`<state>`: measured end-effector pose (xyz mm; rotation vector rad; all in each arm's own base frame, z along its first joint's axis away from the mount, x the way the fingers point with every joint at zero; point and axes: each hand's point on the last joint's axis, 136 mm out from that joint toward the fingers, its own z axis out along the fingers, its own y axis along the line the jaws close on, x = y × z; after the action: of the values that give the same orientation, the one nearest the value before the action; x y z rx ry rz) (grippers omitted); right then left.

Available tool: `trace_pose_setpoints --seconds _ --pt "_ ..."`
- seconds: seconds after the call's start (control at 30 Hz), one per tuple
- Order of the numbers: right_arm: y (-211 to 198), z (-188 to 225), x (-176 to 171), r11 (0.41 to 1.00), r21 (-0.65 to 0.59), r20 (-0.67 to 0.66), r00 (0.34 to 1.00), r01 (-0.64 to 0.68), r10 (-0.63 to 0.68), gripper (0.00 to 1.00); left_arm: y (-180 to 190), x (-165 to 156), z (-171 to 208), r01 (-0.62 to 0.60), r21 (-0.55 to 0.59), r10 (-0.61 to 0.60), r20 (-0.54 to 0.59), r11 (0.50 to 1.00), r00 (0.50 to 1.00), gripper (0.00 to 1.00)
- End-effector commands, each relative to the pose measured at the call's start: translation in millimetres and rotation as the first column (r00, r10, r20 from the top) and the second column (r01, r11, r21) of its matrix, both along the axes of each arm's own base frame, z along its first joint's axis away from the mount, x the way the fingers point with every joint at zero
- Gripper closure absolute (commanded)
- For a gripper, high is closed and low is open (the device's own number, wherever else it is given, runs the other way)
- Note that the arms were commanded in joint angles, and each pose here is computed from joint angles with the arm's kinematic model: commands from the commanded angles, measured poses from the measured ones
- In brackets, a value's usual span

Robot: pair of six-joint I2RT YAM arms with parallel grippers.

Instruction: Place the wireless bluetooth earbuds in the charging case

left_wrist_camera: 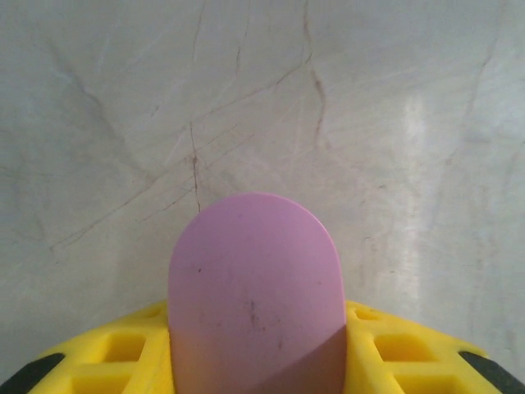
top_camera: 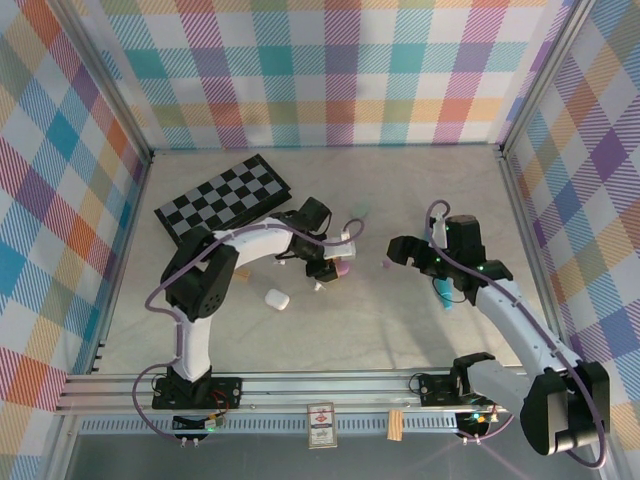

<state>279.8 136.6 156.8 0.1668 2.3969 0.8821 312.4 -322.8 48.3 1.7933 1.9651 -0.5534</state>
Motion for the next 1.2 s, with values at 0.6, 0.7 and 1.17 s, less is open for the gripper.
trace_pose_setpoints --seconds 0.6,0.7,1.17 --pt "72 59 -29 0.842 0.494 -0.012 0.967 -0.215 0.254 0.13 -17 -28 120 0.058 -0.392 0.017 0.184 0.918 0.983 0.60" --pt "81 63 -28 0.832 0.503 0.000 0.962 -0.235 0.272 0.13 -17 -30 124 0.065 -0.399 0.013 0.188 0.914 0.982 0.60" --pt "117 51 -19 0.812 0.523 -0.056 0.940 -0.259 0.336 0.24 -16 -42 145 0.112 -0.447 -0.014 0.217 0.888 0.976 0.60"
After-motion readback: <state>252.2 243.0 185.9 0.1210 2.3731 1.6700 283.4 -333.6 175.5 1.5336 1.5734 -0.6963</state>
